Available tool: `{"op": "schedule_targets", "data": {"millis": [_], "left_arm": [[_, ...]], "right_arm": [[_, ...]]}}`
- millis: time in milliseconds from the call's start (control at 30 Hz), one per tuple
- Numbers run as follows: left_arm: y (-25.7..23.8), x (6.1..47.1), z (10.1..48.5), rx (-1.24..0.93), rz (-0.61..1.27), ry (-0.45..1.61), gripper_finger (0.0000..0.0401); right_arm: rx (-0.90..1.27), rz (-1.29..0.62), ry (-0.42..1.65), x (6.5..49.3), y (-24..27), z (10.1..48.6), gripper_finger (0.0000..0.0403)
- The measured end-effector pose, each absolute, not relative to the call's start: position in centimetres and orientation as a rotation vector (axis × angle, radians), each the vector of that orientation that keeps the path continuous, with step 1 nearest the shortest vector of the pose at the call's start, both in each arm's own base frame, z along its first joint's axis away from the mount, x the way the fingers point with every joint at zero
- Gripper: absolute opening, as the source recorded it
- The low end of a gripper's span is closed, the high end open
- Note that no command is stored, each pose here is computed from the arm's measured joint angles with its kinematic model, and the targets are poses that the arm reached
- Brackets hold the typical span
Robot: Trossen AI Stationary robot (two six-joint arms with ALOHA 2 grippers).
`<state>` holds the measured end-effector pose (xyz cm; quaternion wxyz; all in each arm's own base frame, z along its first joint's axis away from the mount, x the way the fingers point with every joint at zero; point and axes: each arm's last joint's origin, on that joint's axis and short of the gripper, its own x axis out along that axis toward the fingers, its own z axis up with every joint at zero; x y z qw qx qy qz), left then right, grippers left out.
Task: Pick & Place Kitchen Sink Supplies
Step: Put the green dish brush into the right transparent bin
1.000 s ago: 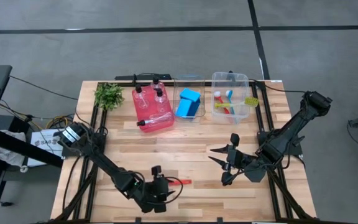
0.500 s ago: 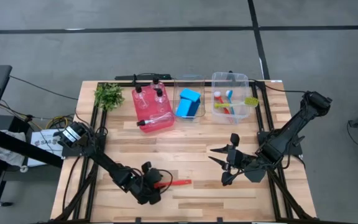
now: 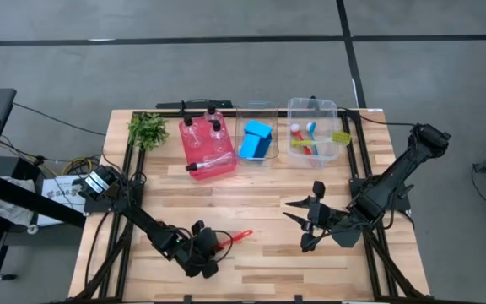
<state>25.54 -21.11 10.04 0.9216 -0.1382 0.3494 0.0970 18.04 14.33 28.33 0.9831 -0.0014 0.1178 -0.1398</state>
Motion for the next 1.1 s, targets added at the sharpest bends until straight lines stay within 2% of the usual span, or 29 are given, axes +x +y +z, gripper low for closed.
{"op": "schedule_targets", "data": {"millis": [33,100,633,933,1100], "left_arm": [[-21.2,25.6,10.1,-0.297,0.189,0.713,0.0039],[-21.4,25.8,10.5,-0.320,0.184,0.673,0.0023],[-21.8,26.9,12.2,-0.282,0.294,0.359,0.0020],[-22.3,27.7,14.4,-0.265,0.289,0.171,0.0024],[-22.4,27.8,14.6,-0.247,0.281,0.161,0.0020]], "right_arm": [[-0.003,-0.281,0.237,18.0,14.3,28.3,0.0118],[-0.003,-0.281,0.237,18.0,14.3,28.3,0.0118],[-0.009,-0.282,0.242,18.2,14.5,28.1,0.0118],[0.002,-0.330,0.240,21.2,15.3,26.1,0.0118],[0.007,-0.092,0.199,24.2,16.3,25.5,0.0118]]}}
